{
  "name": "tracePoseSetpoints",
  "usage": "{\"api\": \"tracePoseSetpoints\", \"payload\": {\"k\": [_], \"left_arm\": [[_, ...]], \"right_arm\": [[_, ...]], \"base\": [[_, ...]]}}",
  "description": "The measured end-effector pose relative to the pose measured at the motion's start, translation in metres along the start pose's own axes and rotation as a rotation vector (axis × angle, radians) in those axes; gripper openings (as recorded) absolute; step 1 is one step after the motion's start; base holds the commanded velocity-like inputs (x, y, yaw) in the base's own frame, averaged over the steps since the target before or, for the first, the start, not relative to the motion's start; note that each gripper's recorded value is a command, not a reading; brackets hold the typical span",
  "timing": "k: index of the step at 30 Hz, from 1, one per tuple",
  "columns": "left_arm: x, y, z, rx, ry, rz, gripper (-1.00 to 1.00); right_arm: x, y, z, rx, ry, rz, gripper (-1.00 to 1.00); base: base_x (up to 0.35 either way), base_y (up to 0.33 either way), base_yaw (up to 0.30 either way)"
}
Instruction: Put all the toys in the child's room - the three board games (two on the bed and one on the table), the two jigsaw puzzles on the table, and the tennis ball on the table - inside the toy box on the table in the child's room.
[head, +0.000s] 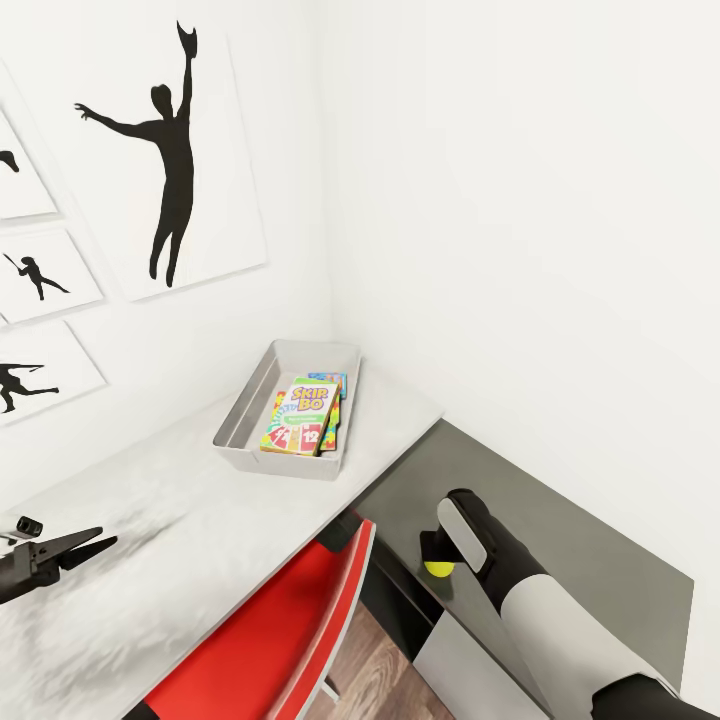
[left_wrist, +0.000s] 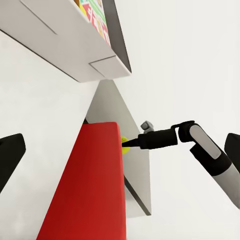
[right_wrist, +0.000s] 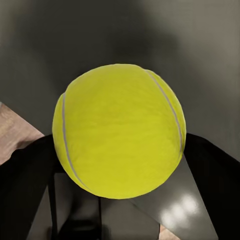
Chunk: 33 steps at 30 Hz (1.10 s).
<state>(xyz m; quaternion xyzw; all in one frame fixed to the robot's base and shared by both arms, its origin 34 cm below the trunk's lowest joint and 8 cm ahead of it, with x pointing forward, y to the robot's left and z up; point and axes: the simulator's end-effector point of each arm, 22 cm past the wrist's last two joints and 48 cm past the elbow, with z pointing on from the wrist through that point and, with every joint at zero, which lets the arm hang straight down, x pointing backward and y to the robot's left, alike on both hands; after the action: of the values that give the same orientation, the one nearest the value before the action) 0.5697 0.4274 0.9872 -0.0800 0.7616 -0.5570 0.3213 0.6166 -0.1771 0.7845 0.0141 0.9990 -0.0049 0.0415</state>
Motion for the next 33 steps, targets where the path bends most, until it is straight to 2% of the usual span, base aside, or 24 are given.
{"api": "tracePoseSetpoints", "payload": {"k": [10, 15, 22, 27, 32, 33], "left_arm": [[-0.001, -0.002, 0.000, 0.003, -0.002, 0.004, 1.00], [-0.003, -0.005, -0.001, 0.006, -0.005, 0.011, 1.00], [-0.005, -0.010, -0.002, 0.012, -0.009, 0.020, 1.00], [-0.006, -0.013, -0.003, 0.015, -0.012, 0.026, 1.00], [-0.008, -0.017, -0.003, 0.019, -0.015, 0.033, 1.00], [-0.008, -0.018, -0.003, 0.020, -0.016, 0.034, 1.00]], "right_arm": [[-0.002, 0.002, -0.003, -0.012, -0.008, 0.007, -1.00], [-0.015, 0.006, -0.015, -0.026, -0.048, 0.012, -1.00], [-0.039, 0.006, -0.042, -0.075, -0.120, 0.065, -1.00], [-0.052, 0.008, -0.058, -0.095, -0.169, 0.077, -1.00], [-0.077, 0.016, -0.095, -0.132, -0.274, 0.069, -1.00], [-0.087, 0.019, -0.110, -0.144, -0.315, 0.067, -1.00]], "base": [[0.000, 0.000, 0.000], [0.000, 0.000, 0.000], [0.000, 0.000, 0.000], [0.000, 0.000, 0.000], [0.000, 0.000, 0.000], [0.000, 0.000, 0.000]]}}
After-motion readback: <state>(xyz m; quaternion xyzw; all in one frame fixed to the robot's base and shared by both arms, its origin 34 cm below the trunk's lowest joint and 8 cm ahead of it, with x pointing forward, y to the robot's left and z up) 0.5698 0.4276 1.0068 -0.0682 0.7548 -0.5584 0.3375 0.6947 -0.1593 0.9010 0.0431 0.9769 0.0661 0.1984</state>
